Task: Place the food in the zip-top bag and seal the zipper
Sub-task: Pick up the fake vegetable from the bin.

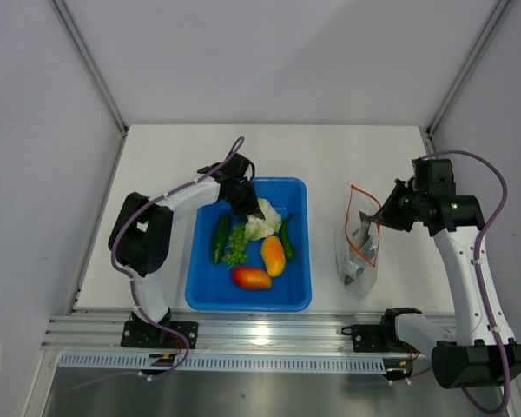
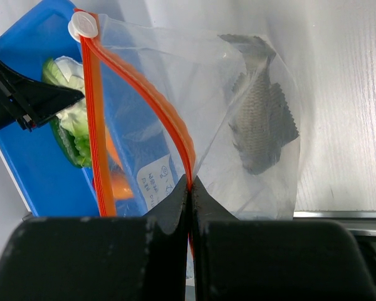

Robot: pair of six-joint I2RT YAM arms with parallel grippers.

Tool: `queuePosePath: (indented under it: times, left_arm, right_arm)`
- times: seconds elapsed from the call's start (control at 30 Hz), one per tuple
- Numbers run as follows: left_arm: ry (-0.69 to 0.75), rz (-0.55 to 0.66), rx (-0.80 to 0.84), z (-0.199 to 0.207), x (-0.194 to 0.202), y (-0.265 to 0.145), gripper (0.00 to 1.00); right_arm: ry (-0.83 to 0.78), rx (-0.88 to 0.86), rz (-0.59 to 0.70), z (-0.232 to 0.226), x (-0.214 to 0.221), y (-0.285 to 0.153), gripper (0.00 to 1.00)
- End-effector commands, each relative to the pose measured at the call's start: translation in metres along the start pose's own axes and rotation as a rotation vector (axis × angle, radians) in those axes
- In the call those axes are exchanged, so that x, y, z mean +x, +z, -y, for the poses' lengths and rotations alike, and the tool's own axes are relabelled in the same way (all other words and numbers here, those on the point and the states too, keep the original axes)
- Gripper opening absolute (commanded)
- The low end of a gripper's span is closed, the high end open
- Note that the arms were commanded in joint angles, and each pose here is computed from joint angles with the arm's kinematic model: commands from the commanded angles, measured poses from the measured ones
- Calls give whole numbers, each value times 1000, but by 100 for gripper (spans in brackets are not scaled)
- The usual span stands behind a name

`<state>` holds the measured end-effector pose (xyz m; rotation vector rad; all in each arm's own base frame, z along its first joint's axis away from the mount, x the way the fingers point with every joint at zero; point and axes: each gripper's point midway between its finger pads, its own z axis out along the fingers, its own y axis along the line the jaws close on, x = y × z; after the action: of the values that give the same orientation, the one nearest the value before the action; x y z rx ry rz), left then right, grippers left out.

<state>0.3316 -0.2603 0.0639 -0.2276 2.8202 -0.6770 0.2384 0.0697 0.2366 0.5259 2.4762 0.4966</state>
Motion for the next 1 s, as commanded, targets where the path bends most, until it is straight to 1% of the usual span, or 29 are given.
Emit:
queuePosePath:
  times: [0.0,0.07,0.27,0.4,0.47,0.5,0.57,0.6,0.63,0.67,0.7,0.73,0.8,0.83,0.87,0.97]
  left_arm:
    - [-7,19,17,8,-2,-21,12]
    - [-10,18,16,9,-1,-25,0]
    - [32,63,51,25,0,-54,1]
    - [77,79,100,46,10,-93,1]
    - [107,92,154,63,13,-112,1]
    - [139,115,213,81,15,-130,1]
    - [172,108,280,98,24,-147,1]
    - [197,132,333,115,22,-165,1]
    - [226,120,384,128,32,-178,1]
    - [234,115,419,138,36,-187,0]
    - [253,130,479,155,35,-206,1]
    - [262,99,540,168,44,-216,1]
    - [275,91,620,189,48,-233,0]
    - [269,81,655,197,50,-239,1]
    - [245,44,721,210,53,-247,1]
    - [218,-7,786,228,61,-256,1]
  right_arm:
    - [-25,-33,30,-6,-6,-5,0]
    - [-30,-36,31,-6,-5,-5,0]
    - [-47,-45,24,-9,-2,-5,0]
    - [-45,-42,1,-10,-1,0,0]
    - [-45,-49,-3,-12,-1,2,0]
    - [-49,-55,-2,-13,-1,2,0]
    - [-54,-57,5,-14,-1,3,0]
    - [-58,-59,4,-15,-1,4,0]
    - [-61,-58,8,-15,-2,3,0]
    - [-58,-53,3,-15,-2,4,0]
    - [-58,-59,9,-19,-5,1,0]
    - [-57,-62,8,-21,-5,0,0]
    - [-61,-73,18,-26,-7,0,0]
    - [-67,-78,15,-29,-6,0,0]
    - [-70,-79,10,-30,-4,-1,0]
    - [-74,-85,23,-36,-4,-3,0]
